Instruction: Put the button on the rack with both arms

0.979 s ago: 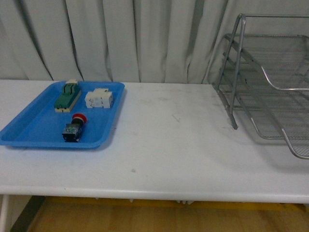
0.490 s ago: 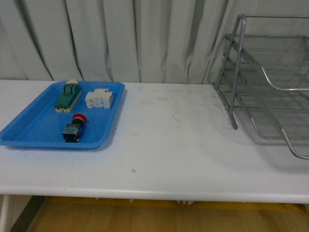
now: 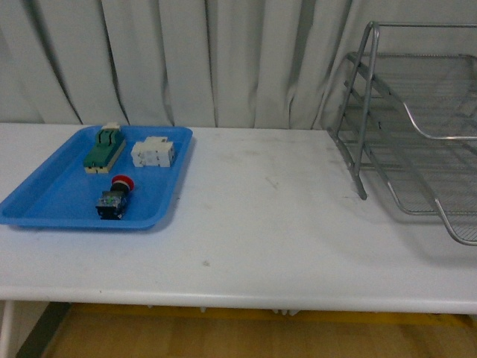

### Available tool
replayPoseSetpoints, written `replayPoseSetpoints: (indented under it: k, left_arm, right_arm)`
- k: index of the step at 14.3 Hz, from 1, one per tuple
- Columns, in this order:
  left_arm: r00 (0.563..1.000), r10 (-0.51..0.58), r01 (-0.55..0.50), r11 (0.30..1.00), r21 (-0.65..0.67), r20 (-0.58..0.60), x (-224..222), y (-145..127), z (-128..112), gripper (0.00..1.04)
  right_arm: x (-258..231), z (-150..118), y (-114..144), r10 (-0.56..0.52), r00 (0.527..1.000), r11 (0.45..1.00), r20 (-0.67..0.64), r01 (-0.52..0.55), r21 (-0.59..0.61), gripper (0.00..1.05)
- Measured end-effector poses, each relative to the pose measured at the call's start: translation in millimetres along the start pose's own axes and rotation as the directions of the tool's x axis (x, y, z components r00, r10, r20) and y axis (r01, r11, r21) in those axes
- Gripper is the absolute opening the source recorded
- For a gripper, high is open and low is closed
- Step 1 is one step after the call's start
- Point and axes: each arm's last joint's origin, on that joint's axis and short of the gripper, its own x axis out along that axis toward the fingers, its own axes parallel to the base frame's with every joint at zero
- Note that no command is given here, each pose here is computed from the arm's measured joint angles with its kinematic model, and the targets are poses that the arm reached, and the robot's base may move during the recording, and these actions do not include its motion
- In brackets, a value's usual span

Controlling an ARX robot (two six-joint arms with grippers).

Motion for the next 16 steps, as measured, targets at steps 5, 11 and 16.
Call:
replayPoseSetpoints:
  k: [5, 11, 16]
  left_arm:
    - [0.989, 0.055, -0.061, 0.997, -0.04, -0.141, -1, -1, -1, 0.98]
    - [0.976, 0.137, -0.172, 0.963, -0.206, -0.172, 96, 26, 77, 0.98]
    - [0.869, 0.121, -0.176, 0.982, -0.072, -0.48, 243, 37, 40, 0.98]
  right_arm:
    - [0, 0, 0, 0.0, 1.0, 1.0, 0.0, 0.0, 0.0, 0.98]
    - [0, 0, 0, 0.0, 1.0, 1.0, 0.0, 0.0, 0.0, 0.98]
    - [0, 0, 0, 0.0, 1.0, 1.0, 0.0, 0.0, 0.0, 0.98]
